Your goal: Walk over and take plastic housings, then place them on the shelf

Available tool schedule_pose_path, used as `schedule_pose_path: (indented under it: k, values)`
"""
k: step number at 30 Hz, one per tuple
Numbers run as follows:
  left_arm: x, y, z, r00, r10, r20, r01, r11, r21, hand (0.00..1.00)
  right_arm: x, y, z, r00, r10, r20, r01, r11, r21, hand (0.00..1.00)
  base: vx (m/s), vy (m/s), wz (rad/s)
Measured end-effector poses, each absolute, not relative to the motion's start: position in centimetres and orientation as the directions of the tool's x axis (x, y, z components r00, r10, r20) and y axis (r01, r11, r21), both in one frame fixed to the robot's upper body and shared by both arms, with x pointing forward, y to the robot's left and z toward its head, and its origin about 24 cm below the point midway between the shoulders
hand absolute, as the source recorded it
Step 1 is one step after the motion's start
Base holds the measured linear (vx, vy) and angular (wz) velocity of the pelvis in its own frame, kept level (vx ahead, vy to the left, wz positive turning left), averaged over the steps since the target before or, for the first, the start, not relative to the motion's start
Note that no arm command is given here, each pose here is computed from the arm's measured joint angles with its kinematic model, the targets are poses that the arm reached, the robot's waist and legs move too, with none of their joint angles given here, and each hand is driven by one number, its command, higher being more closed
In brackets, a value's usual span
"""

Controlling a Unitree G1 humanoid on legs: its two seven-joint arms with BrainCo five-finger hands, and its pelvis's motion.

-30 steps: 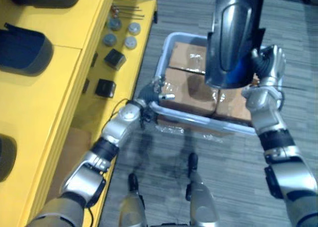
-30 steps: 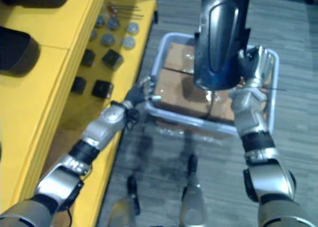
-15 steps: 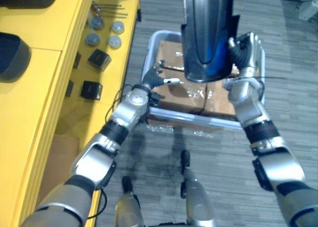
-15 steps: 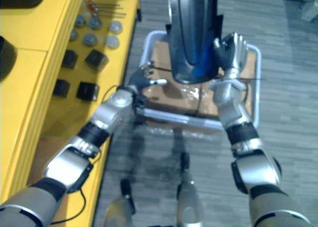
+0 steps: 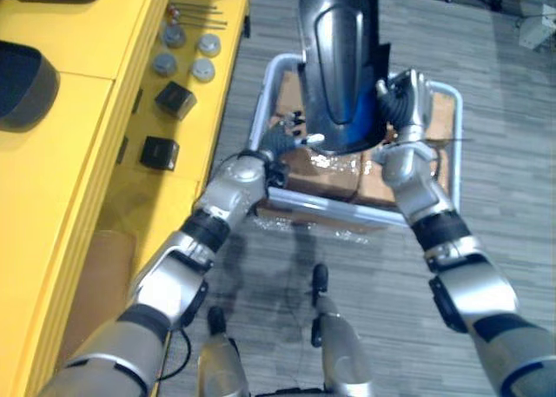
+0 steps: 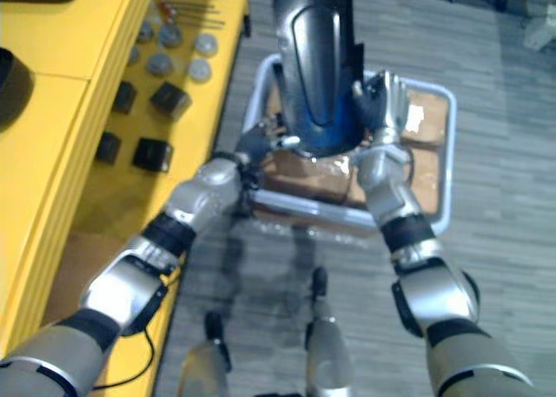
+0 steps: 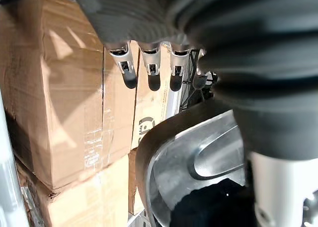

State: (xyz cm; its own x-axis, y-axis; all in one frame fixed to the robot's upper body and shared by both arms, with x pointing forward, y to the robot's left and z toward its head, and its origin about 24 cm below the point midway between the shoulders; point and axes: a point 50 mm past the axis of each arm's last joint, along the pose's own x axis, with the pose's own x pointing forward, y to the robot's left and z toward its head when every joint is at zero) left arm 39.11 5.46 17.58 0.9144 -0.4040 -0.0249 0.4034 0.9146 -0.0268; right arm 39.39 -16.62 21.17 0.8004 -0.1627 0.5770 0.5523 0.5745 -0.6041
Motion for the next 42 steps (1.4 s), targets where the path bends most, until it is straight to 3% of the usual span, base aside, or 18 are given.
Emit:
schedule_pose_path:
  k: [12, 25, 26, 42]
  values:
    - [39.0, 5.5, 17.3, 0.915, -0.403, -0.003, 0.402, 0.915, -0.037, 0.0, 39.1, -16.5, 19.0, 0.827, -0.133, 0.545, 0.513, 0.574, -0.638, 1.0, 0.0, 0.0, 0.01]
    - [37.6, 6.4, 12.5, 0.926, -0.365, -0.097, 0.362, 0.931, -0.049, 0.0, 36.3, -13.9, 14.9, 0.853, 0.026, 0.521, 0.392, 0.628, -0.673, 1.0, 0.0, 0.0, 0.0]
    - [37.4, 6.4, 12.0, 0.927, -0.359, -0.108, 0.356, 0.933, -0.05, 1.0, 36.2, -13.8, 14.6, 0.857, 0.027, 0.515, 0.385, 0.633, -0.672, 1.0, 0.0, 0.0, 0.0]
    - [36.8, 7.3, 10.6, 0.956, -0.287, -0.058, 0.282, 0.956, -0.082, 1.0, 34.2, -12.2, 13.0, 0.854, 0.04, 0.518, 0.352, 0.69, -0.633, 1.0, 0.0, 0.0, -0.01]
